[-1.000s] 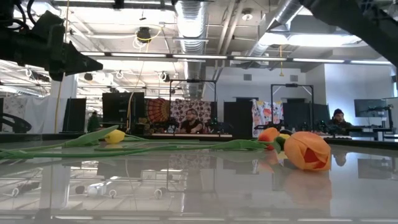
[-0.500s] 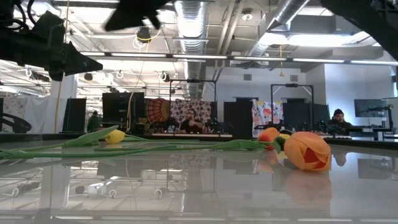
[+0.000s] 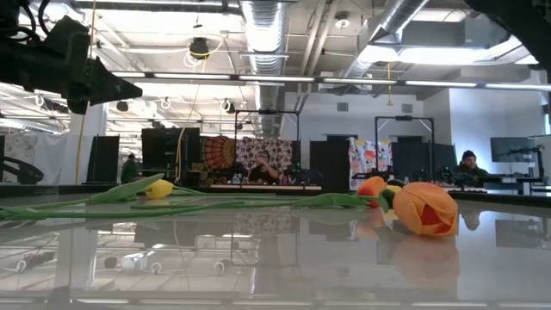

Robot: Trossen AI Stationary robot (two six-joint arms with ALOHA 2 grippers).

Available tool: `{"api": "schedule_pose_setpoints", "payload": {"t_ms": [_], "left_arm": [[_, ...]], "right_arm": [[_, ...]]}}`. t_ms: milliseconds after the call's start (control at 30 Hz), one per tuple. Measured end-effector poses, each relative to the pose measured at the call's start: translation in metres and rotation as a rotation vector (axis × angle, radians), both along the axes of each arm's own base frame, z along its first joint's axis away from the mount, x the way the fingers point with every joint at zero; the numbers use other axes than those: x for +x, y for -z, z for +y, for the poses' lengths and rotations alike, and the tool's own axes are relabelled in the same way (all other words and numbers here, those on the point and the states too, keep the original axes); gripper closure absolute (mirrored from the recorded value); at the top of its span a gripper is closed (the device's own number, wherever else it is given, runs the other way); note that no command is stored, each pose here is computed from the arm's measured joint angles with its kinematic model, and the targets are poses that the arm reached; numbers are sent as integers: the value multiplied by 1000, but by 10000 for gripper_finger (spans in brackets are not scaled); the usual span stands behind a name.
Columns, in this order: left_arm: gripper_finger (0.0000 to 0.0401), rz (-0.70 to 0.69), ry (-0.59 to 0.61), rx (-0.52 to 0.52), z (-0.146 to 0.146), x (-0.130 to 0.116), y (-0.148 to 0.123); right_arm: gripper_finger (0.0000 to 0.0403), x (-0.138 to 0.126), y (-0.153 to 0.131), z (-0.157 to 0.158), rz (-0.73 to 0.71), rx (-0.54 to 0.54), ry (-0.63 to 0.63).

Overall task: Sort flowers into vase by color
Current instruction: Put the black flower into the pink flower vase, then put the bottom red flower into the pink flower vase

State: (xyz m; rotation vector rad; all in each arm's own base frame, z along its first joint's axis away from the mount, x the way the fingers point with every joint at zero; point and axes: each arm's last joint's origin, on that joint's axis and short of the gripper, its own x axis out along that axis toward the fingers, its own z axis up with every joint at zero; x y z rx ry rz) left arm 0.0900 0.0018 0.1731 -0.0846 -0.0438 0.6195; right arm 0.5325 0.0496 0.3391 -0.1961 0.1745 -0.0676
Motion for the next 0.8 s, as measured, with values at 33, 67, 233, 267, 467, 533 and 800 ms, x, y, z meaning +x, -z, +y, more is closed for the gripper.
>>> {"api": "schedule_pose_setpoints", "payload": {"t_ms": [33,67,233,267,467,533,800], "left_arm": [[401,-2,1,-4,0,0,0],[401,-8,2,-11,0,0,0],[401,-13,2,-19,0,0,0],[401,-9,2,-14,0,0,0],[401,-8,12,-10,0,0,0],[401,-13,30,-17,-1,1,0],[401,-17,62,-20,-1,1,0]], "right_arm": [[382,5,4,0,-39,-4,-1],[382,8,9,1,-37,-5,-6],[381,5,-3,20,-125,24,-300],[381,3,-7,28,-147,13,-348],[382,-1,3,33,-13,-23,-248],[382,-1,9,22,54,-14,-146],[381,-4,22,10,191,-14,22]]}}
